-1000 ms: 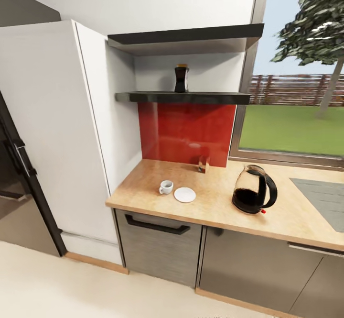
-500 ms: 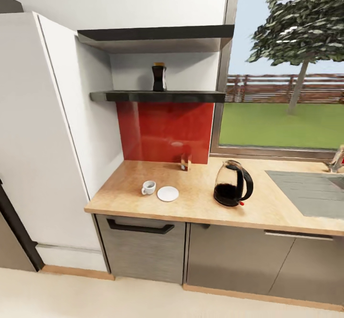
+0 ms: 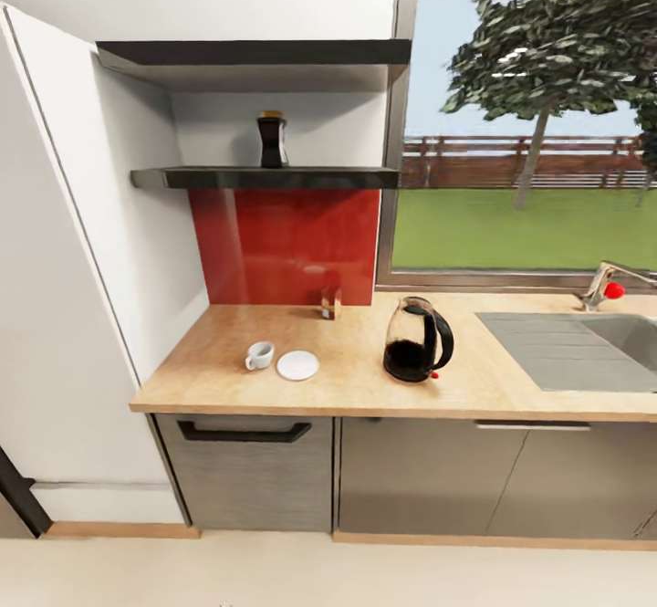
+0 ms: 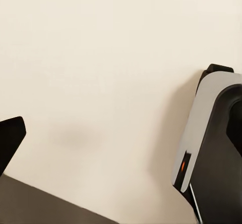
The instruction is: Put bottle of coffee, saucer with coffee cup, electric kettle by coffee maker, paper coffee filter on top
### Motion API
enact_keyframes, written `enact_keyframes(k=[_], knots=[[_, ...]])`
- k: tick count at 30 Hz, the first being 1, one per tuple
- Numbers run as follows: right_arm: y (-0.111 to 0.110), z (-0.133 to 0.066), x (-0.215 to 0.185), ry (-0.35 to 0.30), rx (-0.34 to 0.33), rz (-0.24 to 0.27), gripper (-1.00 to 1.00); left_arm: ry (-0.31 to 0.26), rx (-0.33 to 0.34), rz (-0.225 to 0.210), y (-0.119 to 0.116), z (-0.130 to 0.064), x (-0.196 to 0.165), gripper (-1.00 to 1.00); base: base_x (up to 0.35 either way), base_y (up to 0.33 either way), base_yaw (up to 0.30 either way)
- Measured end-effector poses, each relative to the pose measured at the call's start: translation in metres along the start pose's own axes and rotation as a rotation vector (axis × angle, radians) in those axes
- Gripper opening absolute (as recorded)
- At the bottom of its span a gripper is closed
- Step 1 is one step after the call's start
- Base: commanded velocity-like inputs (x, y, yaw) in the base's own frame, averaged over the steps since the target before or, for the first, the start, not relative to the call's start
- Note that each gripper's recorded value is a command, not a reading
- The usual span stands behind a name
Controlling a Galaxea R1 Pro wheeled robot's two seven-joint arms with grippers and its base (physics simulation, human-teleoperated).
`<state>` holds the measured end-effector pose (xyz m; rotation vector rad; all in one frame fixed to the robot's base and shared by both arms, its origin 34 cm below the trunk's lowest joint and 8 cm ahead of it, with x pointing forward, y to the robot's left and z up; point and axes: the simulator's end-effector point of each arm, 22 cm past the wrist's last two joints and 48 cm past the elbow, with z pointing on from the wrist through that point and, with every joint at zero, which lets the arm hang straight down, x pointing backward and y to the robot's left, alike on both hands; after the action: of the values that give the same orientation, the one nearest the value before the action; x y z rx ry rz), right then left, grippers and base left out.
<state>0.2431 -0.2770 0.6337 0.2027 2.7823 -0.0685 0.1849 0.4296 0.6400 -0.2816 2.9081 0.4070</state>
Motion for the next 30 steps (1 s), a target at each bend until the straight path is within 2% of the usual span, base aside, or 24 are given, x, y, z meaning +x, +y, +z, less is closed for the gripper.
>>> enact_keyframes(k=[7, 15, 21, 30], knots=[[-0.001, 0.000, 0.003, 0.008, 0.002, 0.000, 1.00, 0.008, -0.001, 0.003, 0.000, 0.000, 0.003, 1.00, -0.193, 0.117, -0.163], [-0.002, 0.000, 0.003, 0.008, 0.007, 0.000, 1.00, 0.008, -0.001, 0.006, 0.001, 0.000, 0.003, 1.00, -0.017, 0.026, -0.018], [-0.003, 0.000, 0.003, 0.007, 0.010, 0.001, 1.00, 0.004, 0.002, 0.021, 0.000, 0.000, 0.001, 1.00, -0.001, 0.158, -0.001], [-0.003, 0.000, 0.002, 0.002, 0.011, 0.007, 1.00, -0.029, 0.010, 0.016, -0.005, 0.001, -0.014, 1.00, 0.000, 0.013, 0.000]])
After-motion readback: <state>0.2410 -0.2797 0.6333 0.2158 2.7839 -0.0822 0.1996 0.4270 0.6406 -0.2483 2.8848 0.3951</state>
